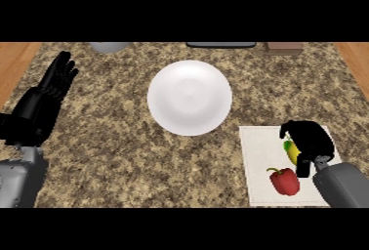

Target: Pick the lemon from the placemat and place it in the plate

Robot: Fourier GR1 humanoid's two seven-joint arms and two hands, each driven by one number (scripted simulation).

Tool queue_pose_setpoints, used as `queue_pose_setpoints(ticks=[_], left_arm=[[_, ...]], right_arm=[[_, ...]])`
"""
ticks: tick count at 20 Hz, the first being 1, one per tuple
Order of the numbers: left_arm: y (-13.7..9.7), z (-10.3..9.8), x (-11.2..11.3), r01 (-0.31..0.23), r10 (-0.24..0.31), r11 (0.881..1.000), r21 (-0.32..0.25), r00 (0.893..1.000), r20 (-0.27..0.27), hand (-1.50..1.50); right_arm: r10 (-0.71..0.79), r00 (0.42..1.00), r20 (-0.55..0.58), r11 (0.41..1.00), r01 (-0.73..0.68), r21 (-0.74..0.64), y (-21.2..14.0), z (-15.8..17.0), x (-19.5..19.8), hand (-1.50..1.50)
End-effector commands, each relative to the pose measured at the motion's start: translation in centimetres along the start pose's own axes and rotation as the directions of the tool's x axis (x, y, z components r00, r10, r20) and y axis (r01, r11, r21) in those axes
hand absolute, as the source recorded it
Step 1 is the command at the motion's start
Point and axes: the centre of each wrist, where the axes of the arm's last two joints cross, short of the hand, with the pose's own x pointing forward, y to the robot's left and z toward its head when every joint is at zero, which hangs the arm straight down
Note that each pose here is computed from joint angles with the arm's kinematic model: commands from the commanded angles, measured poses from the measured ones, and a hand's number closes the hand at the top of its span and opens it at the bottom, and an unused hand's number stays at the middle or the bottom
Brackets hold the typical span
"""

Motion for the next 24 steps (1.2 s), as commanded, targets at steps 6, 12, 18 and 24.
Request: queue_pose_setpoints(ticks=[6, 12, 18, 24], left_arm=[[0.6, 1.2, -0.5, -0.007, 0.008, 1.000, 0.014, 0.999, -0.039, 0.00], [1.7, 1.6, -0.7, 0.035, -0.032, 0.996, 0.088, 0.999, -0.034, 0.00], [0.4, 0.6, -0.9, 0.010, -0.009, 1.000, 0.028, 0.999, -0.034, 0.00], [1.1, 0.1, 0.3, -0.013, 0.013, 1.000, 0.005, 1.000, -0.020, 0.00]], right_arm=[[-0.154, 0.943, -0.296, 0.975, 0.095, -0.202, 3.1, 2.9, 0.0, 1.50], [-0.371, 0.735, -0.568, 0.919, 0.201, -0.340, 4.7, 7.5, 1.0, 1.50], [-0.548, 0.760, -0.348, 0.775, 0.306, -0.552, -1.3, 14.0, 7.5, 1.50], [-0.629, 0.774, -0.072, 0.606, 0.431, -0.669, -7.0, 17.8, 12.3, 1.50]])
